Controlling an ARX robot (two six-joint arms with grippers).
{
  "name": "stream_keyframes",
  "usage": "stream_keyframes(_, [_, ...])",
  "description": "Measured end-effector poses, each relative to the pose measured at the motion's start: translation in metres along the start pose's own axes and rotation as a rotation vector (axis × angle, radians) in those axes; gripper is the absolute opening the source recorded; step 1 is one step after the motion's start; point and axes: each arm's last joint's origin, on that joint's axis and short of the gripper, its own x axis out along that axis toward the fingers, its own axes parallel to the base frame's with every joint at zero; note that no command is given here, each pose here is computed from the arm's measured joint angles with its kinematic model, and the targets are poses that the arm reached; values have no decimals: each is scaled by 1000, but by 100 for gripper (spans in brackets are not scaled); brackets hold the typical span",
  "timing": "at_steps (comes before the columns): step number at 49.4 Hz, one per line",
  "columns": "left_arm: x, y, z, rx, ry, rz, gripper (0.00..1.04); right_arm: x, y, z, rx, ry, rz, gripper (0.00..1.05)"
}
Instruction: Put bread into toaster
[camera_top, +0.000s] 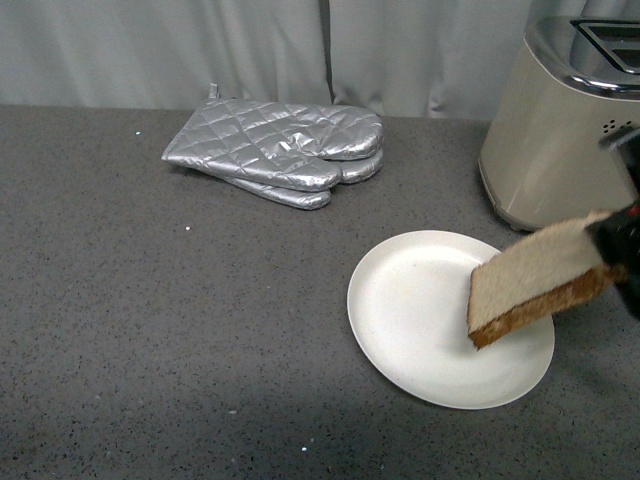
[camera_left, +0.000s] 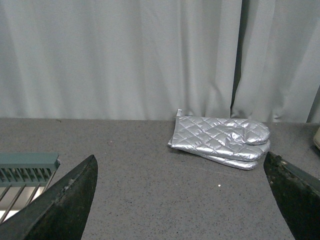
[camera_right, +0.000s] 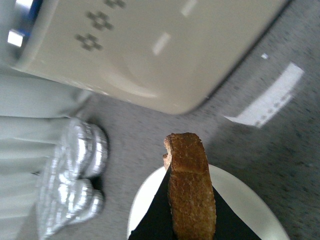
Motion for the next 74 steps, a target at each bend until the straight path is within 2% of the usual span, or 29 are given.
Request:
stream_keyframes(7, [0,0,0,0,0,0,98,-19,52,38,43,-96,117,2])
stream_keyframes(11, [0,0,0,0,0,0,98,-32,83,70,54,-226,153,2])
stream_keyframes(16, [0,0,0,0,0,0,98,-42,117,116,45,-465,131,2])
stream_keyframes(20, [0,0,0,0,0,0,98,-35,125,138,59,-546,59,2])
stream_keyframes(23, [0,0,0,0,0,0,98,-18,121,148,63,-577,-24,2])
stream_keyframes(29, [0,0,0,0,0,0,98,15,104,146,48,-592,-172,2])
stream_keyframes(36, [0,0,0,0,0,0,98,30,92,141,72,-610,-295,2])
stream_keyframes(63, [0,0,0,0,0,0,98,12,118,157,126,-679,-335,2])
stream_keyframes(74, [0,0,0,0,0,0,98,20,109,151,147,-632,-413,2])
